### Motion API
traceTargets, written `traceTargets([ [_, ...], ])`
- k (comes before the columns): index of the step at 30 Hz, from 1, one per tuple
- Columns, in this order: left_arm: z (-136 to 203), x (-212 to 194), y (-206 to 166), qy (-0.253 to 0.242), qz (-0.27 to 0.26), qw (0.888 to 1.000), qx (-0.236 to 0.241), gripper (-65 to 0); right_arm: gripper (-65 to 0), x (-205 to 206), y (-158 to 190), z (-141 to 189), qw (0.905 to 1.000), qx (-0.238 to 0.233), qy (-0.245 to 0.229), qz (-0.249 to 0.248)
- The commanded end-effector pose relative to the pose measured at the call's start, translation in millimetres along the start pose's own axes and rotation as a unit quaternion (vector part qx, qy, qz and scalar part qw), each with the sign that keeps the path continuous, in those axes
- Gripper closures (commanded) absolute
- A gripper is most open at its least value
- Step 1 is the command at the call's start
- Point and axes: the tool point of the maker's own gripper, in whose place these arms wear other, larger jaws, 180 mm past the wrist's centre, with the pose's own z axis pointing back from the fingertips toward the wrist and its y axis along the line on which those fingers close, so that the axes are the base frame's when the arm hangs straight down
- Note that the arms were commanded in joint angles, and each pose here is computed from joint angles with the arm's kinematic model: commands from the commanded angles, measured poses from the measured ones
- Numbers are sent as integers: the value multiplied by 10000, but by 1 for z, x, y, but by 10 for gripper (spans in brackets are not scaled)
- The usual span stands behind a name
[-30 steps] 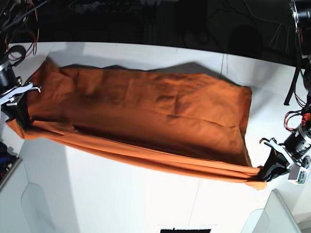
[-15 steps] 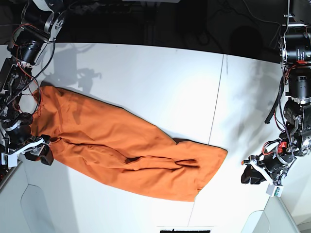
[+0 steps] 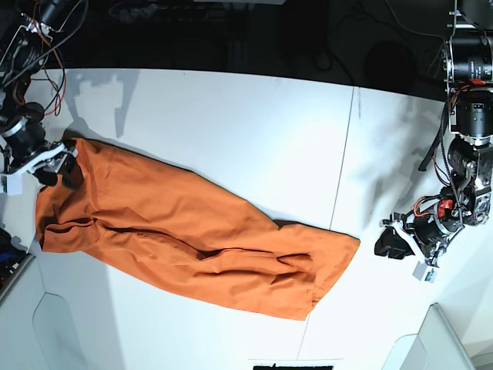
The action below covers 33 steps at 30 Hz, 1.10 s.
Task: Layout the t-shirt on the table in an organized manner, then fold the t-shirt properly
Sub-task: 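Regrasp the shirt ends and stretch it into a long strip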
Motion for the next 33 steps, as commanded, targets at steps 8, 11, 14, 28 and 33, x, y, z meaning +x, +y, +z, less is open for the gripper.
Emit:
traceTargets([
  [8,-15,8,9,-395,86,9986,336,-292,-390,-37,-34,39,9985,-490,206,-130],
  [11,-25,3,2,-368,71,9988,314,-292,-390,-40,-40,40,9975,-667,245,23],
  [14,-40,-5,-11,-190,-115,9994,264,-292,-390,-38,-48,39,9959,-862,215,142],
  [28,-61,-26,-28,-36,-786,9954,553,0,-351,-56,-7,-53,9982,-66,587,53],
  [33,-51,-20,-15,6,-980,9933,607,0,0,-48,8,-57,9969,133,749,174],
])
